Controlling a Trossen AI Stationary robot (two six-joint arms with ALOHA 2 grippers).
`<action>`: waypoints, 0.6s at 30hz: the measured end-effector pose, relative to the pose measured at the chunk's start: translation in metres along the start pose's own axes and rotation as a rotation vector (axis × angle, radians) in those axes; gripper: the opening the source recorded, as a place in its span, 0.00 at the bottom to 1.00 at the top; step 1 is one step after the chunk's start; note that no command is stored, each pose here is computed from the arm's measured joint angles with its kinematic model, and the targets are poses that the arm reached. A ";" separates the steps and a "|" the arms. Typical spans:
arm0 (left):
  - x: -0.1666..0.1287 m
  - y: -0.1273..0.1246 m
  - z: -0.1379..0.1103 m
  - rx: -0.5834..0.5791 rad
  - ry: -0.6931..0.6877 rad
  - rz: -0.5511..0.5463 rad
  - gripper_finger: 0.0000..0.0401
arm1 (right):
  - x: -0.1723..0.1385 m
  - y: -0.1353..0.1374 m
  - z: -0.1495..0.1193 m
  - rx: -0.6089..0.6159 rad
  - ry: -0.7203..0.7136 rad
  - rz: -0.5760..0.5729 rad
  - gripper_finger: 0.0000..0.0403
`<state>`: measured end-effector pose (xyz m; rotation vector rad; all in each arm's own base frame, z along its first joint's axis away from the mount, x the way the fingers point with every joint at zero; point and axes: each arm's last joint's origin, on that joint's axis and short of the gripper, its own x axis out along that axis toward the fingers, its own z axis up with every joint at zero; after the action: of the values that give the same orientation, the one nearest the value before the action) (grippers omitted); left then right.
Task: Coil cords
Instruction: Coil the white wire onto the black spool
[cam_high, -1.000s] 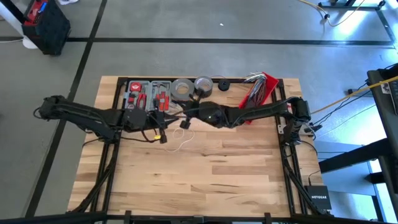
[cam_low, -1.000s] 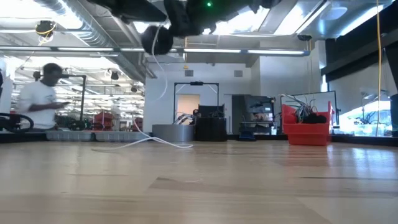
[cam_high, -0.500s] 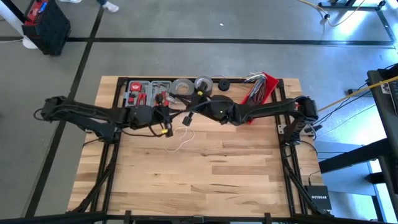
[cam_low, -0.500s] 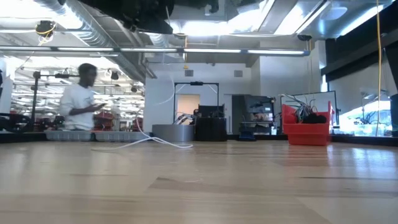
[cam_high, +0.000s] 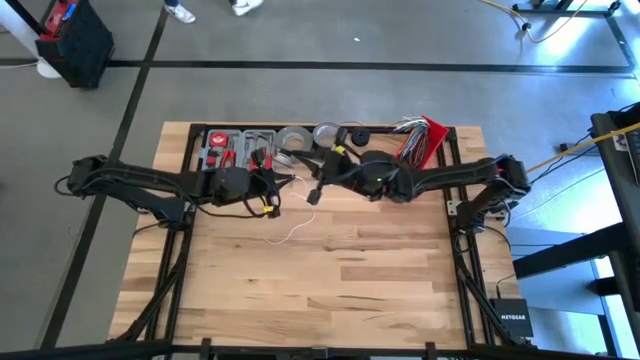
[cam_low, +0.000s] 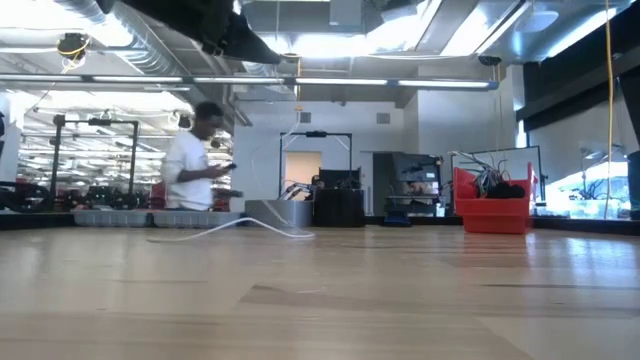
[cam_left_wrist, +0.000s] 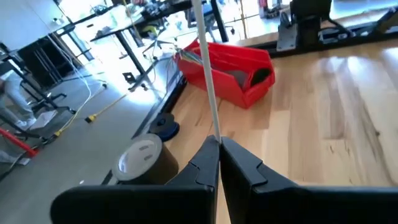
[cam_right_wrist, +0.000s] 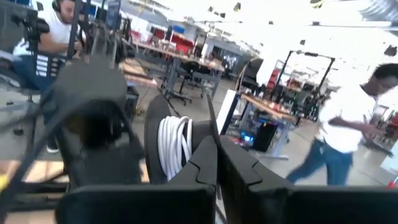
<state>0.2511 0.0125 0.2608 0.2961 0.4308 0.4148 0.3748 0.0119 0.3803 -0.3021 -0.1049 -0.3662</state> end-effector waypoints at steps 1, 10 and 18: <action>0.000 0.000 0.000 0.004 0.001 0.000 0.01 | -0.002 -0.001 0.003 -0.002 -0.006 -0.005 0.01; 0.001 -0.001 -0.003 0.018 0.020 0.001 0.01 | -0.008 -0.003 0.012 -0.016 -0.021 0.001 0.01; -0.009 0.003 -0.011 0.106 0.109 0.012 0.01 | -0.014 0.012 -0.003 -0.104 0.157 0.122 0.01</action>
<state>0.2378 0.0137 0.2550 0.3801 0.5591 0.4218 0.3660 0.0261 0.3723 -0.3791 0.0867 -0.2740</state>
